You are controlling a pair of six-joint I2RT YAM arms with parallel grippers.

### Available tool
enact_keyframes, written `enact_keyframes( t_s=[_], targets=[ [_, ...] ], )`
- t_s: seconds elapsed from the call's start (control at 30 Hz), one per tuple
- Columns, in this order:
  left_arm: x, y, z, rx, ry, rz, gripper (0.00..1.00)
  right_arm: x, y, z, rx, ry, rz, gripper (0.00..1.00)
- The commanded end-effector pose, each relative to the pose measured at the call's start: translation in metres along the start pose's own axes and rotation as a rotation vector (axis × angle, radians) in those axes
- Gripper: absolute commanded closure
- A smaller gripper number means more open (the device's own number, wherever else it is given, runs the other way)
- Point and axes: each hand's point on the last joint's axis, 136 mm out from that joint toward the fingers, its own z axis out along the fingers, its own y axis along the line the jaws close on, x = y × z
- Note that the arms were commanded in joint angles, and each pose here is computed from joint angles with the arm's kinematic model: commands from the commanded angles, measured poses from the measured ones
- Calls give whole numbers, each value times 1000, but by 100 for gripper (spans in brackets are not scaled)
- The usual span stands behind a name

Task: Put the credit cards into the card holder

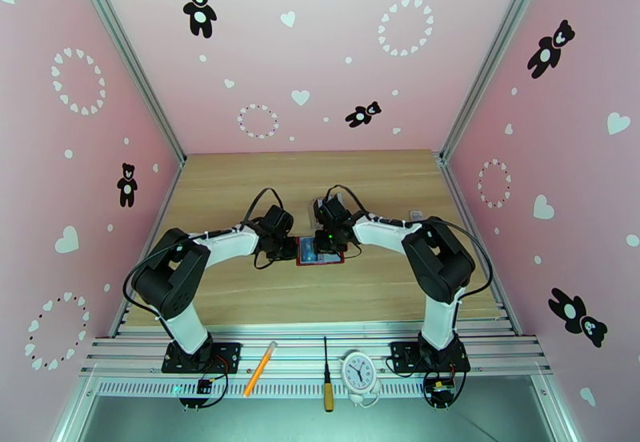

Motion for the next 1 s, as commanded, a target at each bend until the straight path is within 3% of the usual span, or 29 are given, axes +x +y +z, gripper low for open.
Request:
enact_keyframes(
  t_s=[0.0, 0.67, 0.97],
  targets=[
    [-9, -3, -1, 33, -16, -7, 84, -5, 11, -19, -15, -26, -15, 81],
    [-12, 2, -8, 65, -23, -41, 82, -14, 4, -60, 15, -89, -43, 72],
    [-10, 2, -8, 66, -17, -32, 69, -9, -25, -85, 110, -98, -55, 53]
  ],
)
